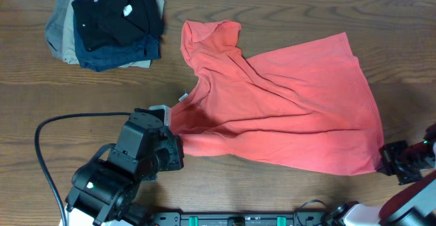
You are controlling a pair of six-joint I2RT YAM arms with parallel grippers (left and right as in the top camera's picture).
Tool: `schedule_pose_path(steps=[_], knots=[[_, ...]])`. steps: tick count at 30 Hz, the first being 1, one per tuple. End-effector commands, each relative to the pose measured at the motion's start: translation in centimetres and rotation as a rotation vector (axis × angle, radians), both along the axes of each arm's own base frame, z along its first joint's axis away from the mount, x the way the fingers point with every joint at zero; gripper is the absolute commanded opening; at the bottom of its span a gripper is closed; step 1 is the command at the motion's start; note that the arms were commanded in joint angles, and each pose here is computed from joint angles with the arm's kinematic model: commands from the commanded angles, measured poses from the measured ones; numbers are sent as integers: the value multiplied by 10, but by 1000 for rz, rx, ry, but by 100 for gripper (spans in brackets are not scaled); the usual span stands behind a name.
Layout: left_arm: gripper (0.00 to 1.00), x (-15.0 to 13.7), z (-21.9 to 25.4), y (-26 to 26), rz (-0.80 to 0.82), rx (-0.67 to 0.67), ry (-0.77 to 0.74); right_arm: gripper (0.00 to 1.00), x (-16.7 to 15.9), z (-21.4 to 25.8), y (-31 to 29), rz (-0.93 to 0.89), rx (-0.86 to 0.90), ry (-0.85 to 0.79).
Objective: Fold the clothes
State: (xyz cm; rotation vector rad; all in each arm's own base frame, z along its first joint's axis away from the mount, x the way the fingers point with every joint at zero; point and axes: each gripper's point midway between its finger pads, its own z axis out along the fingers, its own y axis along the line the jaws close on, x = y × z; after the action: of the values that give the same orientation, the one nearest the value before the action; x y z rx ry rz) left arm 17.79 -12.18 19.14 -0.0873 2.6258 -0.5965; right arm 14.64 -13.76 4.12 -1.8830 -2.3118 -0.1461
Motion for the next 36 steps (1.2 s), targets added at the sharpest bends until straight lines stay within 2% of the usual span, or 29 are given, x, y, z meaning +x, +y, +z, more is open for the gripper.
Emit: schedule_pose_path(steps=[1,12,20,29,36], knots=[[6,-4,15,-10,-19,-70,5,1,4,34,-12,-23,-88,-62],[6,-26,12,2,-25,-34,57,1,-2,99,-15,25,-329,-234],[6,-50,42,19,-2,-21,57,1,-8,113,-8,39,-331,-237],[6,-81,29,35,111,-2,238,1,-6,133,-10,60,-354,-255],[6,-66,27,61,252,107,171,1,-2,138,-14,54,-372,-272]])
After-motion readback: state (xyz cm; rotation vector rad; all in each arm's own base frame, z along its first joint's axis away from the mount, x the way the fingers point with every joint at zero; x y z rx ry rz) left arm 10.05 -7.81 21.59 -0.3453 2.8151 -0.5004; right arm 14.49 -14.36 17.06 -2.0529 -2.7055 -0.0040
